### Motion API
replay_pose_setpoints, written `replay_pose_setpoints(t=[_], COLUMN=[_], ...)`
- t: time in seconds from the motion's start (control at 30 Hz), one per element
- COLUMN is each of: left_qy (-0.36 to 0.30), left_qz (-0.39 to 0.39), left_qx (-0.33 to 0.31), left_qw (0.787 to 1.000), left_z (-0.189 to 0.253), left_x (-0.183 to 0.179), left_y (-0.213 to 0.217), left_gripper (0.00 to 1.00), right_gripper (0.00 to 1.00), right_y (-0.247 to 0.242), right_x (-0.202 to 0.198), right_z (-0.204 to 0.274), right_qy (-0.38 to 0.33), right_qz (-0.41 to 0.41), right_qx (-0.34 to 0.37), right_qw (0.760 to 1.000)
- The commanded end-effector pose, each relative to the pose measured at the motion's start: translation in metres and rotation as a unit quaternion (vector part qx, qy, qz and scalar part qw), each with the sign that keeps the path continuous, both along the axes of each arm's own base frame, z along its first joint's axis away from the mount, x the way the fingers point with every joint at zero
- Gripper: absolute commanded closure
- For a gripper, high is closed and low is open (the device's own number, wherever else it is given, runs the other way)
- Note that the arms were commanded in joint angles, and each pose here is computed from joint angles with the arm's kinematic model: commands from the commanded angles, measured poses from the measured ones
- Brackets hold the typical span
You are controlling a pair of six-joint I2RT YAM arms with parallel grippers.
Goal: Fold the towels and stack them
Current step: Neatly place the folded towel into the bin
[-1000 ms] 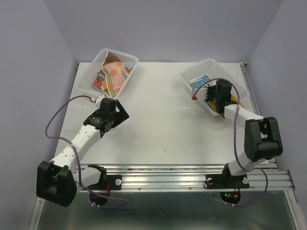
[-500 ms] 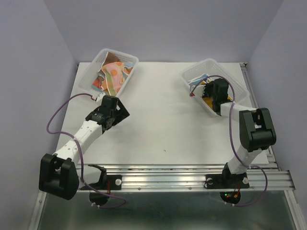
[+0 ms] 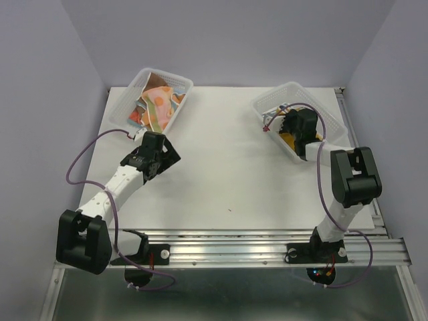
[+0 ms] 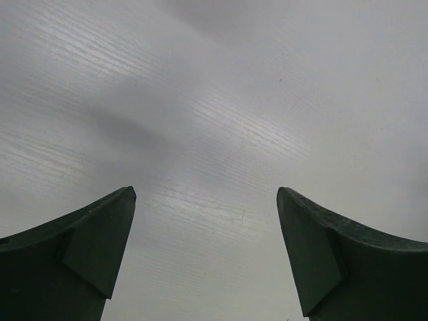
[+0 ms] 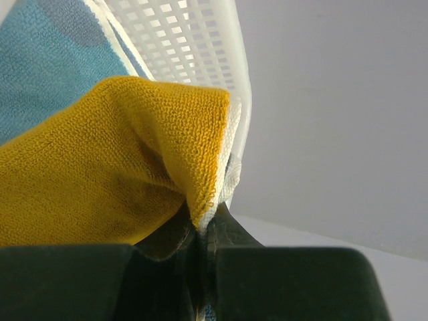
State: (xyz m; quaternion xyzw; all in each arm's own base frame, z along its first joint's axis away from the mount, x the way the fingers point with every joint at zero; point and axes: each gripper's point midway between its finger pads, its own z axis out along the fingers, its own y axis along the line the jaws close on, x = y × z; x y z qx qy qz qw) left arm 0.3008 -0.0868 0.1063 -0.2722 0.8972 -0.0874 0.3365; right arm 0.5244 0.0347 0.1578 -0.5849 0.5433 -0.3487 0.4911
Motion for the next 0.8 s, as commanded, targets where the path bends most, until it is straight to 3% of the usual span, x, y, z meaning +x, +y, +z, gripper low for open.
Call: replay_pose_setpoints(t=[0.0,0.27,0.37,0.47,0.53,0.6,0.67,0.7,0.77], left_qy=[-0.029,-0.025,-0.026,-0.026,-0.030,-0.033,-0.041,-0.048,-0.061], left_qz=[0.001,-0.004,-0.007,-0.010,-0.012,-0.015,-0.018,-0.019,-0.025], left_qx=[-0.007,-0.009,-0.011,-0.014,-0.017,-0.019,-0.024,-0.027,-0.032], left_qw=[1.000,1.000,1.000,1.000,0.999,0.999,0.999,0.998,0.997], left_z=[0.015,0.012,0.011,0.010,0.012,0.014,0.019,0.023,0.030], left_x=[0.014,0.016,0.016,0.016,0.017,0.018,0.018,0.018,0.019], left_y=[-0.002,-0.004,-0.005,-0.006,-0.008,-0.009,-0.010,-0.011,-0.012], left_gripper=[0.01,0.01,0.01,0.01,0.01,0.01,0.01,0.01,0.01], right_gripper=[0.98,0.95,0.83,0.80,0.54,0.42,0.07,0.00,0.00], right_y=[0.005,0.007,0.008,0.007,0.006,0.007,0.007,0.006,0.006], right_x=[0.023,0.032,0.032,0.032,0.031,0.027,0.023,0.020,0.013], right_z=[0.051,0.041,0.039,0.042,0.048,0.058,0.066,0.081,0.103], right_qy=[-0.081,-0.080,-0.078,-0.079,-0.084,-0.092,-0.096,-0.109,-0.127], right_qz=[0.012,0.010,0.012,0.007,0.003,0.005,0.004,0.004,-0.001], right_qx=[0.025,0.040,0.045,0.054,0.068,0.072,0.083,0.090,0.121], right_qw=[0.996,0.996,0.996,0.995,0.994,0.993,0.992,0.990,0.985])
